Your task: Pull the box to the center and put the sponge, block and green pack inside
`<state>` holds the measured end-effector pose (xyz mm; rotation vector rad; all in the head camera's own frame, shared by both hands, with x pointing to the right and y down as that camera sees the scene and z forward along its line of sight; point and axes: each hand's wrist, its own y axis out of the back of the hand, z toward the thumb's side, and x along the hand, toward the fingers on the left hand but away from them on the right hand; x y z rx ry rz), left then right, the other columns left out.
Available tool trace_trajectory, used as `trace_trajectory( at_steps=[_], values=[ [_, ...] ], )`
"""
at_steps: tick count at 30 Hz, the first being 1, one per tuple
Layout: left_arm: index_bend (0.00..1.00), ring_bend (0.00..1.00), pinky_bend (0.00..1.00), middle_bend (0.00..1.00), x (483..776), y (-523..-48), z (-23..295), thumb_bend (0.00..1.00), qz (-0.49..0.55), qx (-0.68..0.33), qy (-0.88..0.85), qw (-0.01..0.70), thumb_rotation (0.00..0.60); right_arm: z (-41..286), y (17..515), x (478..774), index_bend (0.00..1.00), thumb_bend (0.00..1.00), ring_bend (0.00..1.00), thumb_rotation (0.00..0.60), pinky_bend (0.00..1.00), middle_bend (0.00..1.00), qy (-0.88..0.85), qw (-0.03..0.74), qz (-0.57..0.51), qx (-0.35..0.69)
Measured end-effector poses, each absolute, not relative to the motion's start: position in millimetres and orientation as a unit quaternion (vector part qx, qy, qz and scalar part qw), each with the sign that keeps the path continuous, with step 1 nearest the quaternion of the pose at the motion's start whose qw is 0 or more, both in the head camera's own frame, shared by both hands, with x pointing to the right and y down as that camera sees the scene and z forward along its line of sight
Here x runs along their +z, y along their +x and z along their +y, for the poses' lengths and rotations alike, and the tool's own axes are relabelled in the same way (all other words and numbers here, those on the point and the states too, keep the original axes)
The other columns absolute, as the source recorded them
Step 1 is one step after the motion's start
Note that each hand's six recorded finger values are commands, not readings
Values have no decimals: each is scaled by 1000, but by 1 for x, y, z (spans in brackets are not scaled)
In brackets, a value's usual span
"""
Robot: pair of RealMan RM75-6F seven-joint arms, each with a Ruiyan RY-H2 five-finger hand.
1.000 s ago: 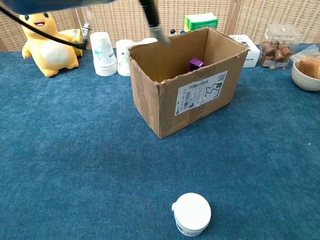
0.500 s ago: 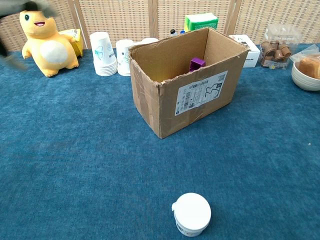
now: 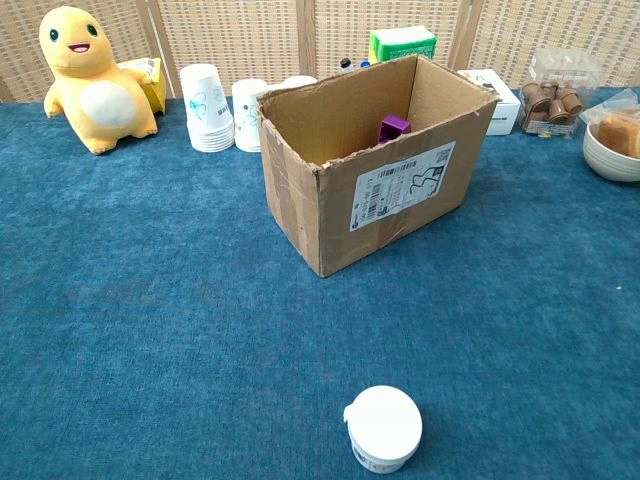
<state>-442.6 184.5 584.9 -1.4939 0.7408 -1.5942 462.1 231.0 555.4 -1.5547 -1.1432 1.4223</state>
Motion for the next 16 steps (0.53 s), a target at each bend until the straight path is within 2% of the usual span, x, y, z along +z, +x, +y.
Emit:
trace_trajectory(
  at_steps=[7,11,16],
  values=[
    [0,0,0,0,590,-469,211,102,343,-594,-620,382,600,231,463,555,58,0,0,600,0,0,-602,362,-442,558],
    [0,0,0,0,590,-475,230,96,366,-568,-635,376,600,232,462,553,58,0,0,600,0,0,-600,360,-438,564],
    [0,0,0,0,584,-474,238,94,383,-552,-637,377,600,235,461,551,53,0,0,600,0,0,-596,359,-431,574]
  ],
)
